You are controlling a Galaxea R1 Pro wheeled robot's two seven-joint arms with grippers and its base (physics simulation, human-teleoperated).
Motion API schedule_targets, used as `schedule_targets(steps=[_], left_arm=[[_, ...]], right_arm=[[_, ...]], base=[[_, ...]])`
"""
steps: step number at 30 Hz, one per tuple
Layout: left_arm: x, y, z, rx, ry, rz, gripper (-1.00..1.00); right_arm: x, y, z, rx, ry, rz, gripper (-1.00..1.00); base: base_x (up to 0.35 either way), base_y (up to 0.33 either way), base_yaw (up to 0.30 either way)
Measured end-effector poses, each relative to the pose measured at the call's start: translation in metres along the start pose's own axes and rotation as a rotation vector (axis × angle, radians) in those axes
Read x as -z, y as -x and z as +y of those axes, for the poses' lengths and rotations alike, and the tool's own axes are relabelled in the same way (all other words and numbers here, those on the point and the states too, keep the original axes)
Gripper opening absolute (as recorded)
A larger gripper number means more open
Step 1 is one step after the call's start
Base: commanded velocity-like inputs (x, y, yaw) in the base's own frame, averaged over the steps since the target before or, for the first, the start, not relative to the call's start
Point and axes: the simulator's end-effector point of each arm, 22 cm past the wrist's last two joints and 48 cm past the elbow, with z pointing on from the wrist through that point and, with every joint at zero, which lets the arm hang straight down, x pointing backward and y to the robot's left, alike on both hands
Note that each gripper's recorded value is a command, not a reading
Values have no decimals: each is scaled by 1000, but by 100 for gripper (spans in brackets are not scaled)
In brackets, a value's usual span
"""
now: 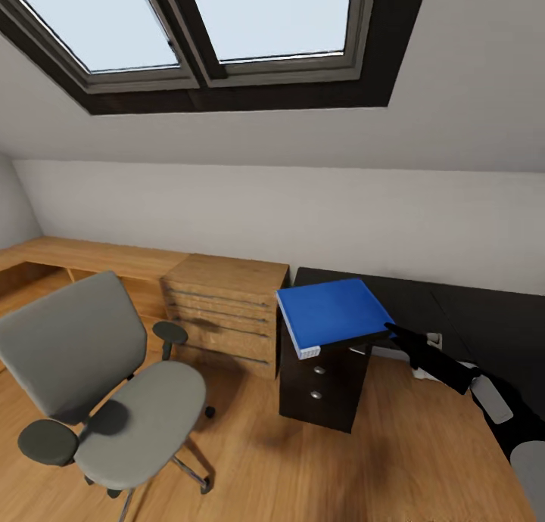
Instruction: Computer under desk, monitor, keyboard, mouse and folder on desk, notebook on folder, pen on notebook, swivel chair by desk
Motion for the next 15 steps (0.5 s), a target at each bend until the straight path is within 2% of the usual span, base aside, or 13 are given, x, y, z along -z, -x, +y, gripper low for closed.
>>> schedule_targets(steps=[2,6,15], left_arm=[[6,-10,2,-3,11,23,100],[27,-50,9,-3,31,122,100],[42,-59,19,-7,47,157,100]], right_arm=[[1,2,3,2,1,-2,-100],[3,4,9,5,2,-3,-100],[6,8,22,11,7,-6,-100]], base=[[0,0,-209],[0,0,-209],[0,0,-209]])
